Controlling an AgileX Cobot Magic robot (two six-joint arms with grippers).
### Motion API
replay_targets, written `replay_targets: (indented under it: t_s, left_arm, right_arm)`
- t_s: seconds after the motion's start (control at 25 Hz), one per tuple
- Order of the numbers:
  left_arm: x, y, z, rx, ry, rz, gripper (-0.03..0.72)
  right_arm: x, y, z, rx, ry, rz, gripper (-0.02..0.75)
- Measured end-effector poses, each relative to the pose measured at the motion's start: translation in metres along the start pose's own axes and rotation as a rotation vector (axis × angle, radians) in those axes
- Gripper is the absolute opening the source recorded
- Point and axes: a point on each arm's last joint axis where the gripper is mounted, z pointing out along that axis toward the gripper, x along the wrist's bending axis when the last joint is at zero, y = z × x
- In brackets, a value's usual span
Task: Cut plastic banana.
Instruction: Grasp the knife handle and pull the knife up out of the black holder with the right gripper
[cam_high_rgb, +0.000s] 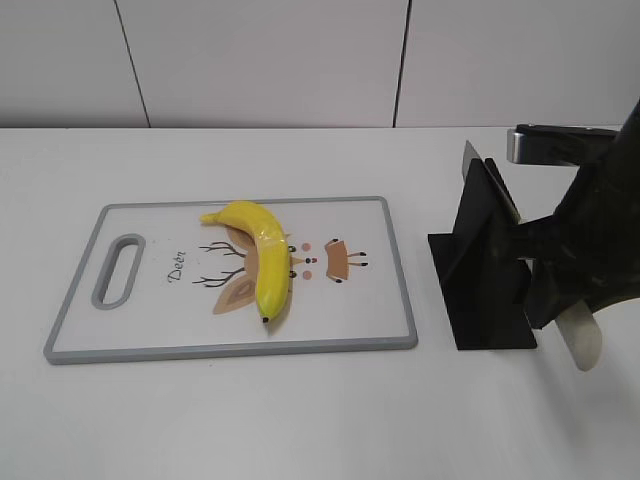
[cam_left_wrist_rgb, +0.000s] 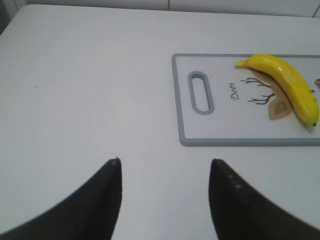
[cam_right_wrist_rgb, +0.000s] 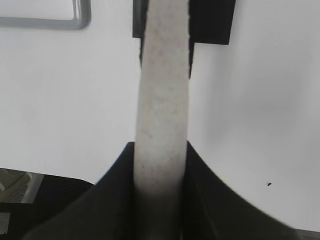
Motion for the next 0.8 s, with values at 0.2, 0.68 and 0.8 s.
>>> replay_targets:
  t_s: [0.2, 0.68, 0.8]
  left_arm:
    - [0.0, 0.0, 0.0, 0.0, 0.0, 0.0, 0.515]
    - [0.0, 0.0, 0.0, 0.0, 0.0, 0.0, 0.506]
    - [0.0, 0.0, 0.0, 0.0, 0.0, 0.0, 0.506]
  right_arm:
    - [0.001, -0.008, -0.024, -0.091, 0.028, 0.015, 0.174]
    - [0.0, -0.033, -0.077, -0.297, 0.077, -0.017, 0.169]
    - [-0.001, -0.034, -0.08, -0.313, 0.073, -0.027, 0.169]
